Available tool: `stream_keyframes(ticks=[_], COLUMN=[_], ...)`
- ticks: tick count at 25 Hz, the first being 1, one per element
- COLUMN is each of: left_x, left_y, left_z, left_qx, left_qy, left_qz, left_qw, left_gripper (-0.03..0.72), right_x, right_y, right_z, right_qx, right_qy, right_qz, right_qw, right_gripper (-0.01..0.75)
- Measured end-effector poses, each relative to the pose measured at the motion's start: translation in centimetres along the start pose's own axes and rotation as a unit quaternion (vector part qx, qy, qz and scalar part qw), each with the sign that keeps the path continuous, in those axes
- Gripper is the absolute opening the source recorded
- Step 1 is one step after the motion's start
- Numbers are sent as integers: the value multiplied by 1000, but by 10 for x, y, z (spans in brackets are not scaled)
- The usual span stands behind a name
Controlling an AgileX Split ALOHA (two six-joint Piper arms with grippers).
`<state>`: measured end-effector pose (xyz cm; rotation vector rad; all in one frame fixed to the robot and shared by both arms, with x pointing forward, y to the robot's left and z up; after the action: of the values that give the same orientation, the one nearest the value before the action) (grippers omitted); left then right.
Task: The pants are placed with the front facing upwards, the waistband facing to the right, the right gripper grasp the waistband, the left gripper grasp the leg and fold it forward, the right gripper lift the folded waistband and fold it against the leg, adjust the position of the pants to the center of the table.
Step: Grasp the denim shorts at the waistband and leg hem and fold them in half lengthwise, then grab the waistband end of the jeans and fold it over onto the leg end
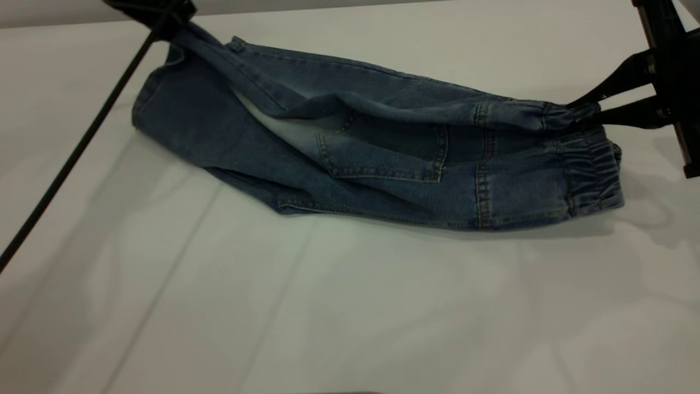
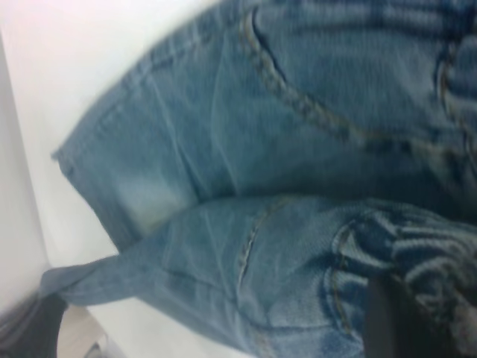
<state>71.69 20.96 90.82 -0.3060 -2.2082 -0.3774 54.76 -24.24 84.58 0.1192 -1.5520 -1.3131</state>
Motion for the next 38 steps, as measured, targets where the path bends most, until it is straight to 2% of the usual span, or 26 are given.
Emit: stream_keyframes(ticks=[5, 11, 15, 19, 21, 22, 23, 24, 27, 33, 36, 38], left_x=[-21, -45, -50, -50, -50, -50, -50, -50, -50, -40, -31, -25], left_y=[1, -3, -3, -3, -3, -3, -3, -3, -3, -2, -1, 0], left_z=[-12, 0, 2, -2, -2, -3, -3, -3, -1, -1, -6, -10], left_qx=[0, 1, 10, 25, 33, 45, 52, 59, 62, 66, 66, 67], left_qy=[-13, 6, 4, -13, -16, -17, -17, -17, -11, 13, 12, 9], left_qz=[-2, 2, 2, 0, 0, 0, 0, 0, 1, 1, 0, -1], left_qw=[1000, 1000, 1000, 1000, 999, 999, 999, 998, 998, 998, 998, 998], left_gripper=[49, 58, 106, 227, 291, 351, 370, 398, 407, 411, 412, 410], right_x=[-1, 0, 0, 0, 0, 0, 0, 0, -1, 5, 14, 19], right_y=[-5, -12, -15, -13, -9, -6, -5, -3, 1, 24, 39, 42], right_z=[-9, -15, -17, -21, -25, -27, -28, -29, -26, -11, 1, 9], right_qx=[-28, -38, -40, -53, -54, -54, -53, -46, -15, 90, 165, 207], right_qy=[-29, -56, -65, -77, -83, -86, -87, -87, -69, -13, 19, 45], right_qz=[30, 60, 71, 73, 69, 66, 65, 62, 45, -23, -56, -52], right_qw=[999, 996, 995, 993, 993, 993, 993, 993, 996, 996, 985, 976], right_gripper=[51, 53, 80, 161, 232, 302, 340, 410, 463, 475, 475, 477])
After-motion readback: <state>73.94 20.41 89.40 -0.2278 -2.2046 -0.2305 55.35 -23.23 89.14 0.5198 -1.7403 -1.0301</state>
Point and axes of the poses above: a point on each arm's last joint axis where the gripper is mounted, x pointing back along that axis away from the gripper, y along the wrist's bending axis when the last joint is at zero, z = x × y, the point moved 2 cm from there along -x, pointing out along that axis toward the gripper, and after that the axes turned 12 degrees about x, right-handed, at the moved point
